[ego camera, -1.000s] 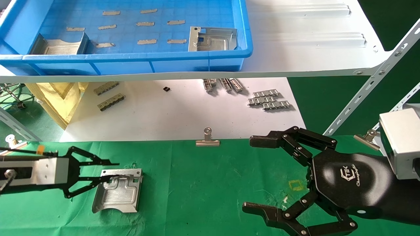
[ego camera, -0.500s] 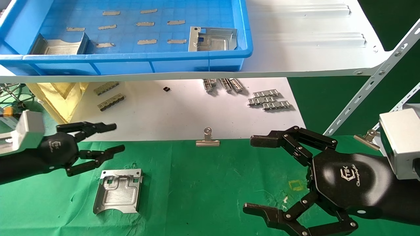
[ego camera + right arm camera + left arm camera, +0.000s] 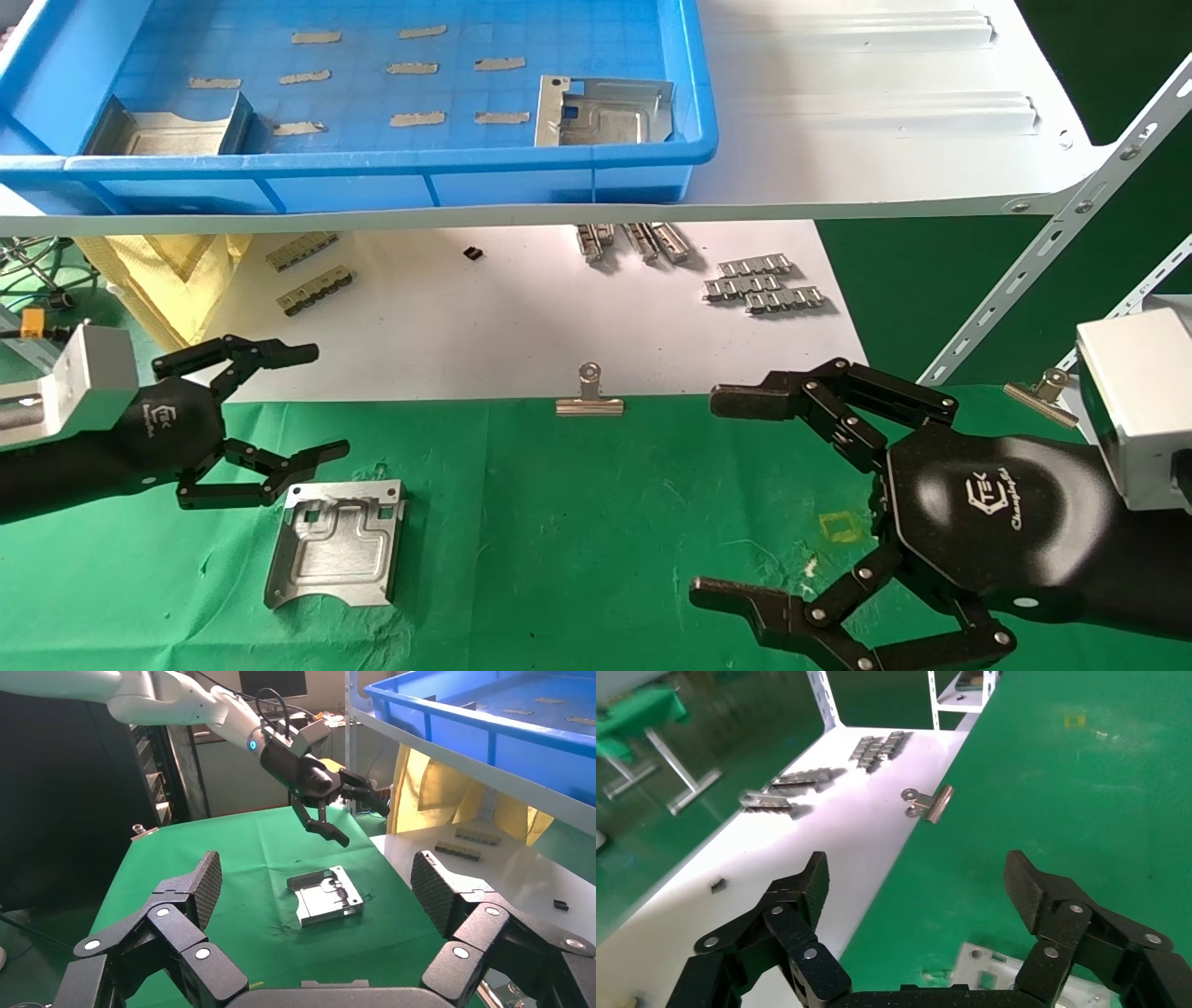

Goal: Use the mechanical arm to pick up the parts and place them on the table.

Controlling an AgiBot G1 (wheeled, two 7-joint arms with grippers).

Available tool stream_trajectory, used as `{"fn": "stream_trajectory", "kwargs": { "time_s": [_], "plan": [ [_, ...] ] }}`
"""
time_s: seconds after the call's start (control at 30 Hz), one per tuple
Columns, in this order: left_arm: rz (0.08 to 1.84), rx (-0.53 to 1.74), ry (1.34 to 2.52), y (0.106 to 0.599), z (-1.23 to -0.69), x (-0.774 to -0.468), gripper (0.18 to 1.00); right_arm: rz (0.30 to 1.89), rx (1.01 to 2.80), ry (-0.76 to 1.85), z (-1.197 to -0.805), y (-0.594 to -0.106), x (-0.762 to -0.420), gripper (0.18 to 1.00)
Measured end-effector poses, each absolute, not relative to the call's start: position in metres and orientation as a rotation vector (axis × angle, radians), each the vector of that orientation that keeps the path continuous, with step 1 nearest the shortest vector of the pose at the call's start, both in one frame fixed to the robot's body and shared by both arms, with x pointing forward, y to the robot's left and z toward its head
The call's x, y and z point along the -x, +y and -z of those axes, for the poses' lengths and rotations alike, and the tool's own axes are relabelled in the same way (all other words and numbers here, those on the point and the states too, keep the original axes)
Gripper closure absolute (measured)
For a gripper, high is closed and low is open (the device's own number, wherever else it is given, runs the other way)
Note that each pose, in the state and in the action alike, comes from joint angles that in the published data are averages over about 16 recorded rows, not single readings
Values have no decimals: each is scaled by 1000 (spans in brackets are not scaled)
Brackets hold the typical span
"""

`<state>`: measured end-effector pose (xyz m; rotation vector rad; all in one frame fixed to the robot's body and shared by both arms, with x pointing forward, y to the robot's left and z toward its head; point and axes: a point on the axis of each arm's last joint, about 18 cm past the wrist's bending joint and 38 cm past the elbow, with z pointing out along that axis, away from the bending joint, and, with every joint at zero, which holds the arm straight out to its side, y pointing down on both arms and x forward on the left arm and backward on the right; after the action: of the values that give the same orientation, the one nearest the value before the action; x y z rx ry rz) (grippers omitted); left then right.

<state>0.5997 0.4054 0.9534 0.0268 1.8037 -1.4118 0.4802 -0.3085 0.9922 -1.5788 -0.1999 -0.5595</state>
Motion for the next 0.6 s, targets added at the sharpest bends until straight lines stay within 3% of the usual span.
{"fn": "stream_trajectory", "kwargs": {
  "time_s": [0.37, 0.6],
  "plan": [
    [1504, -64, 1807, 386, -960, -590, 214, 560, 1579, -200, -992, -309, -480, 179],
    [1571, -92, 1811, 372, -965, -580, 190, 560, 1579, -200, -992, -309, -480, 179]
  ]
}}
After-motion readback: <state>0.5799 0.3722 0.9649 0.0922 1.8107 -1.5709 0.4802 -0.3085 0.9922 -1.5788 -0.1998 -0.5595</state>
